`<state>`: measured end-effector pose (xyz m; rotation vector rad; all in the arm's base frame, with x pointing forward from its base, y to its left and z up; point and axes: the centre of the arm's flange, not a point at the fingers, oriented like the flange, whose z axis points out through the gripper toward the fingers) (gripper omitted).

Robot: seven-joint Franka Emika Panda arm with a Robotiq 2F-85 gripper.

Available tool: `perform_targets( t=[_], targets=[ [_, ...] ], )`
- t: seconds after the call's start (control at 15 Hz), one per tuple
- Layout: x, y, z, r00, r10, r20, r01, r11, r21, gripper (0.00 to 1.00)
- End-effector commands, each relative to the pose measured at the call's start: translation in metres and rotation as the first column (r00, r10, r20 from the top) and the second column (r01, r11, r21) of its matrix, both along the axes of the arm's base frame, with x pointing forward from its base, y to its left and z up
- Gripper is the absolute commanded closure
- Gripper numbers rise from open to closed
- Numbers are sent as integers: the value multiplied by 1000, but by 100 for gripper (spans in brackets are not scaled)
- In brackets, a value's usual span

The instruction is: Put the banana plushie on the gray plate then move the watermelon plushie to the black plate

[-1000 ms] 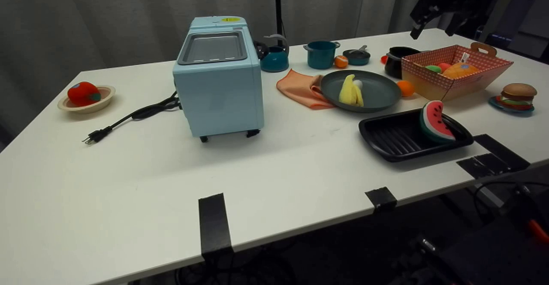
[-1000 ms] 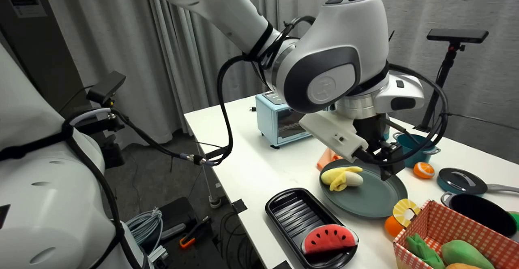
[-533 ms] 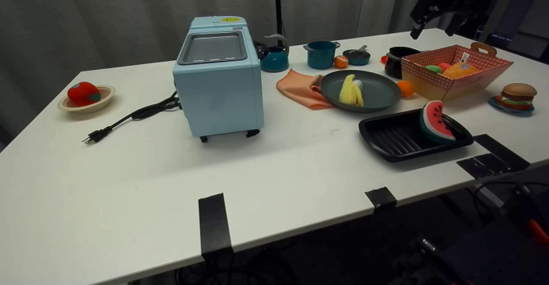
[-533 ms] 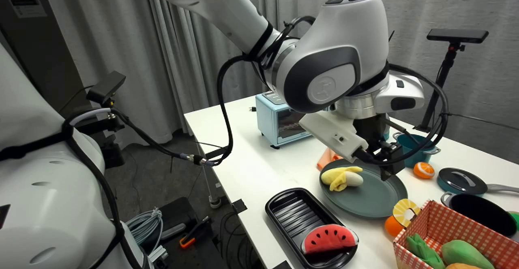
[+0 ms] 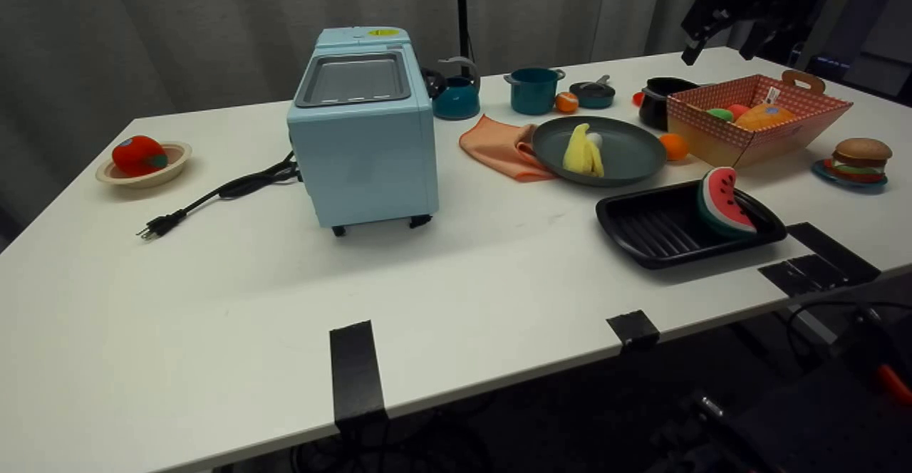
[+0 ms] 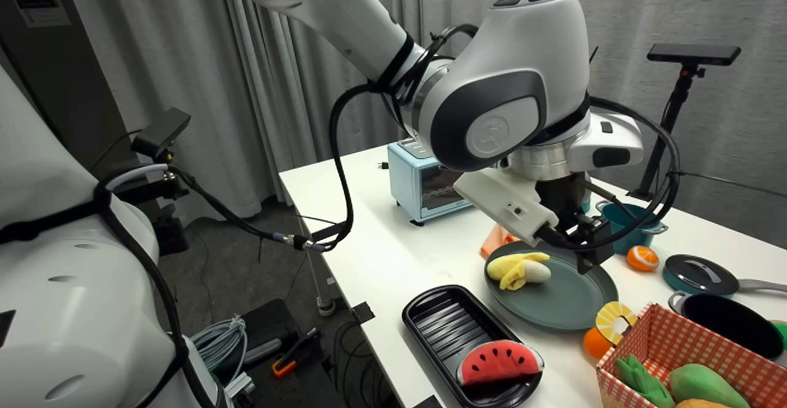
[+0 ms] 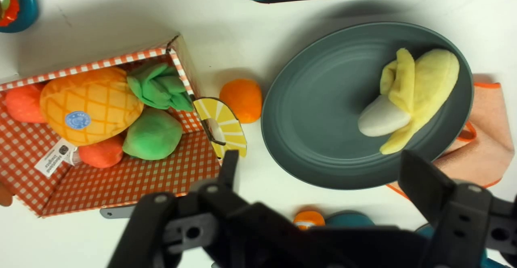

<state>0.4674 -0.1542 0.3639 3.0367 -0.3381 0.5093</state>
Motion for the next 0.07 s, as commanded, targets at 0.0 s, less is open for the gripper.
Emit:
perform_targets(
  t=[0.0],
  targets=[
    [0, 0, 0, 1000, 0, 0, 0, 1000, 0, 0]
  ],
)
